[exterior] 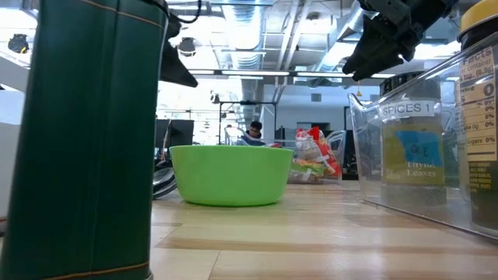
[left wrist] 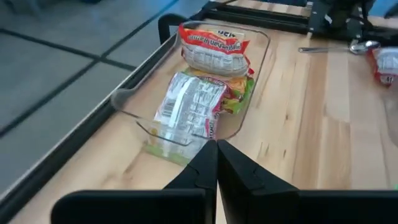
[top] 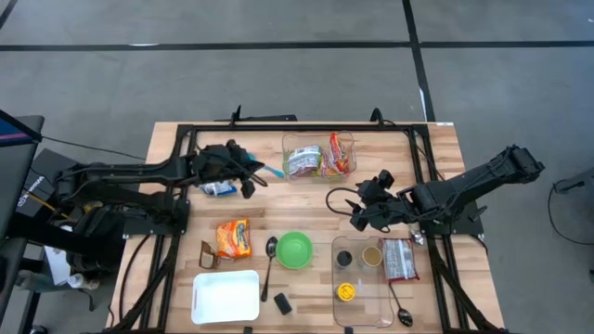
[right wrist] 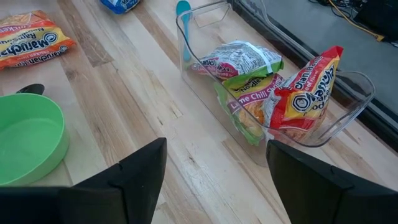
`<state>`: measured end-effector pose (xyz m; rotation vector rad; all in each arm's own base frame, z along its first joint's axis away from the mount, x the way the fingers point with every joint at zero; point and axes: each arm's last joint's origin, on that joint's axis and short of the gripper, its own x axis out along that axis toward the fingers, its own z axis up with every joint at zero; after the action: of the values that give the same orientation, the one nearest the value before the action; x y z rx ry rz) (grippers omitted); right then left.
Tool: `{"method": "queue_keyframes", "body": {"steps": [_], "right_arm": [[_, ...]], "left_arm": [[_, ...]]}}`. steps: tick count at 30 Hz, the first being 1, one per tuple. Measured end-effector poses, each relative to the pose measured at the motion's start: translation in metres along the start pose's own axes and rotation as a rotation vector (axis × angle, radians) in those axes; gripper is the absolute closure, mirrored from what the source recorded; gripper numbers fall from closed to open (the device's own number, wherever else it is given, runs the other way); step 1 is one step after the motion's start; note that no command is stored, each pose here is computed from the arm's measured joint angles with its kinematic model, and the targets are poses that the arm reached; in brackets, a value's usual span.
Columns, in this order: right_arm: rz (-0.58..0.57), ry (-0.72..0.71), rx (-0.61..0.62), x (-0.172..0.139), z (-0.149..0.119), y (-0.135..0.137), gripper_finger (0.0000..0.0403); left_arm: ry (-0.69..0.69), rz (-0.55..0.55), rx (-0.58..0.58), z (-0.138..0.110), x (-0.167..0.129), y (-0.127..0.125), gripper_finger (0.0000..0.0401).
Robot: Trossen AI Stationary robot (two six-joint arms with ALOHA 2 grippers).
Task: Pick & Place Food Item
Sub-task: Put the blue baby spoon into the white bin
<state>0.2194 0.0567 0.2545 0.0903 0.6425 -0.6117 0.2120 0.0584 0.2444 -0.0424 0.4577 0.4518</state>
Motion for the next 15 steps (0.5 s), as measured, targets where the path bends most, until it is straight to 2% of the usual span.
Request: {"method": "queue_keyframes", "body": {"steps": [5, 11, 15], "right_arm": [[0.001, -0.001, 0.001, 0.0, 0.0, 0.0, 0.0133], [0.0, -0.002, 0.002, 0.0, 0.0, 0.0, 0.0133], [0.001, -0.003, 0.003, 0.0, 0.0, 0.0, 0.0133]], "left_arm": [[-0.005, 0.001, 0.098, -0.014, -0.011, 0.003, 0.0399], [0.066, -0.005, 0.109, -0.029, -0.012, 0.004, 0.0399], [0.124, -0.043, 0.067, -0.034, -0.012, 0.003, 0.0399]]}}
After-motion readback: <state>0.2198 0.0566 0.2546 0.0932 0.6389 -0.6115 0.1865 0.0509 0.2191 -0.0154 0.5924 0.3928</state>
